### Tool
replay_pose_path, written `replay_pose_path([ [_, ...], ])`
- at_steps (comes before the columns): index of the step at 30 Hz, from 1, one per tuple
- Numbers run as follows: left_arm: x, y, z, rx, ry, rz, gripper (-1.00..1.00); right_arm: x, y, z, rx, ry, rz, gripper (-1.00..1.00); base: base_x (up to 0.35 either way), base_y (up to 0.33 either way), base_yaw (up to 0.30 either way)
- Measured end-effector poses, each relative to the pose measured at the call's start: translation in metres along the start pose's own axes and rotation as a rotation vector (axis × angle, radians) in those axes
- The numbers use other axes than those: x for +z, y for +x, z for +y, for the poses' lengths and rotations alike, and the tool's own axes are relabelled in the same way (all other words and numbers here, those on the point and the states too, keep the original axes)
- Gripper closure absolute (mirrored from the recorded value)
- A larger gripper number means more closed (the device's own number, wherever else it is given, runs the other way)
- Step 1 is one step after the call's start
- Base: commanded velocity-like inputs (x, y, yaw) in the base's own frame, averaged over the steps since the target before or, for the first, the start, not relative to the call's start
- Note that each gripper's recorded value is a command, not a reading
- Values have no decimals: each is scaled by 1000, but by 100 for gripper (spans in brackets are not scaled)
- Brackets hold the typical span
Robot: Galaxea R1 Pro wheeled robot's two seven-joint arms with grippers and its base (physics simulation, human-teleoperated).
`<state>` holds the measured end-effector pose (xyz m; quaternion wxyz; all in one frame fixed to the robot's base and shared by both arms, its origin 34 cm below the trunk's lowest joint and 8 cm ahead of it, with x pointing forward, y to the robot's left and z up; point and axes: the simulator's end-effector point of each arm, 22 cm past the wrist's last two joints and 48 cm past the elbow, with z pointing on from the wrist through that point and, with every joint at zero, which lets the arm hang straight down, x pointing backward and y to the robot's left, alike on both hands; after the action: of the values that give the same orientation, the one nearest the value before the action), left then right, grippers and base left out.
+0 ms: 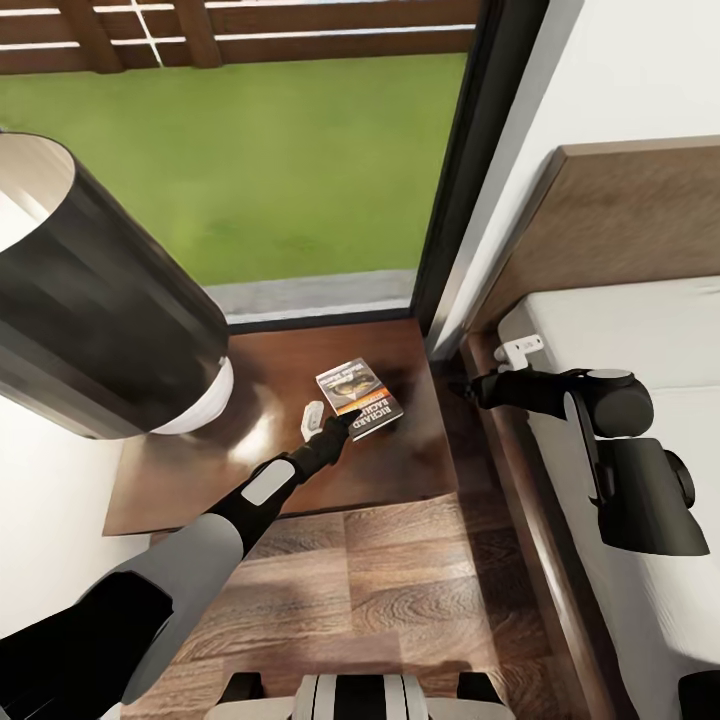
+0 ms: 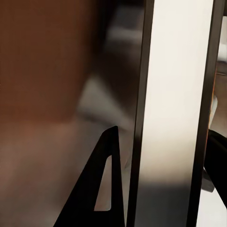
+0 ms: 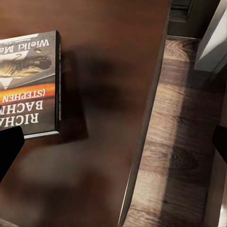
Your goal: In the bedroom, move the book from the bed onto either nightstand, and place the two sandals side by side next to the bed.
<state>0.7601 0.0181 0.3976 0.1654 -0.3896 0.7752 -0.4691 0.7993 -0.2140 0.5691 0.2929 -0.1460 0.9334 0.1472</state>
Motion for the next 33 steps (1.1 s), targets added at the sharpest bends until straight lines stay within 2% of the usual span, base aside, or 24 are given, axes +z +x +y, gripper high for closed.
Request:
replay_pose_path([
  [12,0,0,1,0,0,0,100,1,2,1,1,-4,3,-100,0,0,0],
  [23,1,0,0,2,3,-2,100,2,6,9,4,-37,10,-100,0,0,0],
  [33,0,-3,0,20,4,-18,100,2,7,11,4,-49,12,-100,0,0,0],
])
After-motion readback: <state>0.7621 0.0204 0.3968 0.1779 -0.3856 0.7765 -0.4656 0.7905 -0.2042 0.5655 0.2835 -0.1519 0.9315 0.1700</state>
